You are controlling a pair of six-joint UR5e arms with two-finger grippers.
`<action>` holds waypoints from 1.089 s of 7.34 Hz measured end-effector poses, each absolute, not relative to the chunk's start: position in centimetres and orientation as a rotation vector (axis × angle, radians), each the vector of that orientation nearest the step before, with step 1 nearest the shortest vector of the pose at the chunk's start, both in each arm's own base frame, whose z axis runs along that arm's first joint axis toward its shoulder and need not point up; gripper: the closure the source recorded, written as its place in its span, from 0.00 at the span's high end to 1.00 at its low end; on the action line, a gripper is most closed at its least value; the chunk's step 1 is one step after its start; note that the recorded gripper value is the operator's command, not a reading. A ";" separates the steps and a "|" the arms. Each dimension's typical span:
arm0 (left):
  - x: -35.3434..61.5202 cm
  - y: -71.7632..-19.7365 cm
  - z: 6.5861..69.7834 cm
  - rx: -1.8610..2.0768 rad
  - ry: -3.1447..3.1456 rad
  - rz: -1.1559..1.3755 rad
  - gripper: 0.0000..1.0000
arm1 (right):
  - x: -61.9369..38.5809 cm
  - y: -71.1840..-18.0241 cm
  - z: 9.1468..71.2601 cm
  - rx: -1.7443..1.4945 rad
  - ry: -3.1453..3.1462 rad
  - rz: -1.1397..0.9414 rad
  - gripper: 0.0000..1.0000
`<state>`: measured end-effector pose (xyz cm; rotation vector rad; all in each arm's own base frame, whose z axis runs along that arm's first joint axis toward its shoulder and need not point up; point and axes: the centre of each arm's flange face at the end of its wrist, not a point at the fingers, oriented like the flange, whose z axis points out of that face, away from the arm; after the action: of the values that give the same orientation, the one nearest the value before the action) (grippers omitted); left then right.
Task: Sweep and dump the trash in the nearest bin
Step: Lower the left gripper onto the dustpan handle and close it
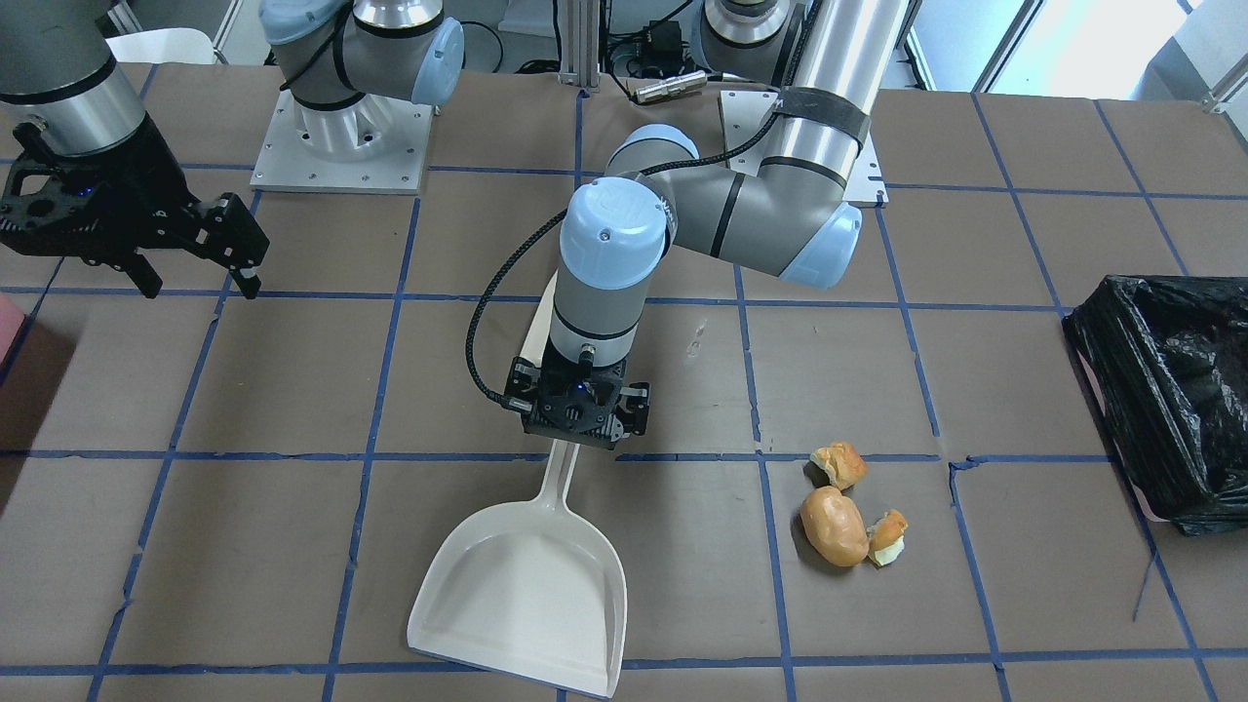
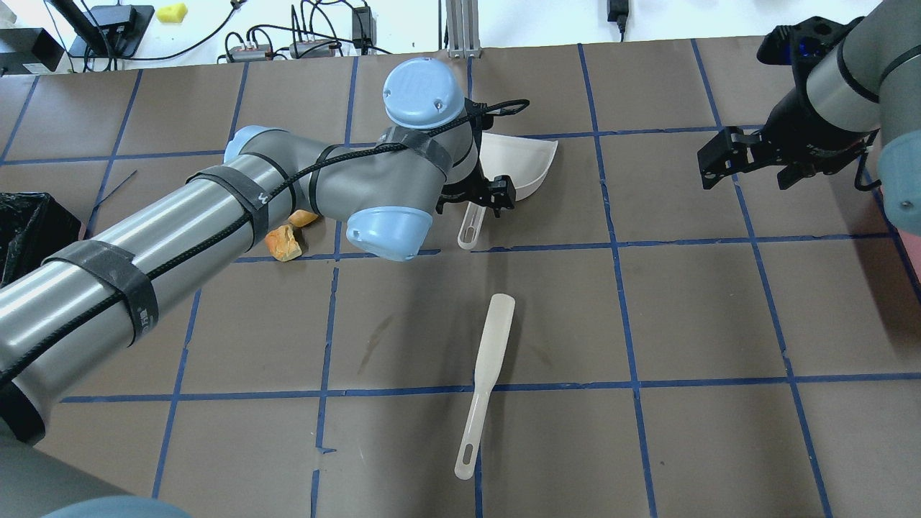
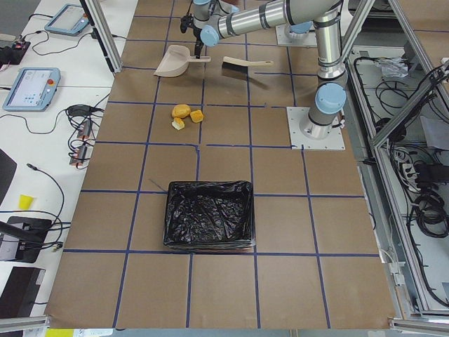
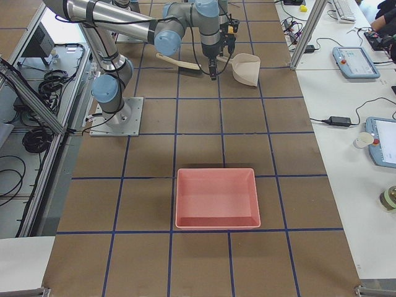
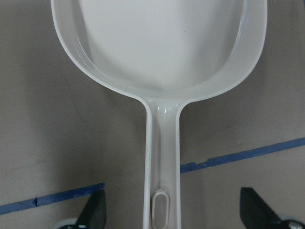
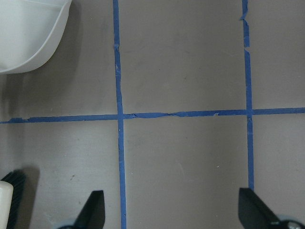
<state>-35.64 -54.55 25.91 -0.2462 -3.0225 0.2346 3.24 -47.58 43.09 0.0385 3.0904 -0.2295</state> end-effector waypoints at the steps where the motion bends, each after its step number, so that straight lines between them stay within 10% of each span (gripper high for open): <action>1: -35.8 -54.5 24.8 -0.248 -3.031 0.233 0.95 | 3.2 -47.6 43.1 0.038 3.090 -0.229 1.00; 6: -36.6 -54.2 23.2 -0.262 -3.025 0.228 0.82 | 3.3 -47.5 43.0 0.038 3.089 -0.224 1.00; 8: -36.6 -54.2 22.8 -0.268 -3.024 0.219 0.46 | 3.3 -47.5 43.0 0.039 3.088 -0.221 1.00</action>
<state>-36.64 -54.21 22.84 -0.2684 -3.0238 0.2187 3.27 -47.52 42.97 0.0386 3.0883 -0.2207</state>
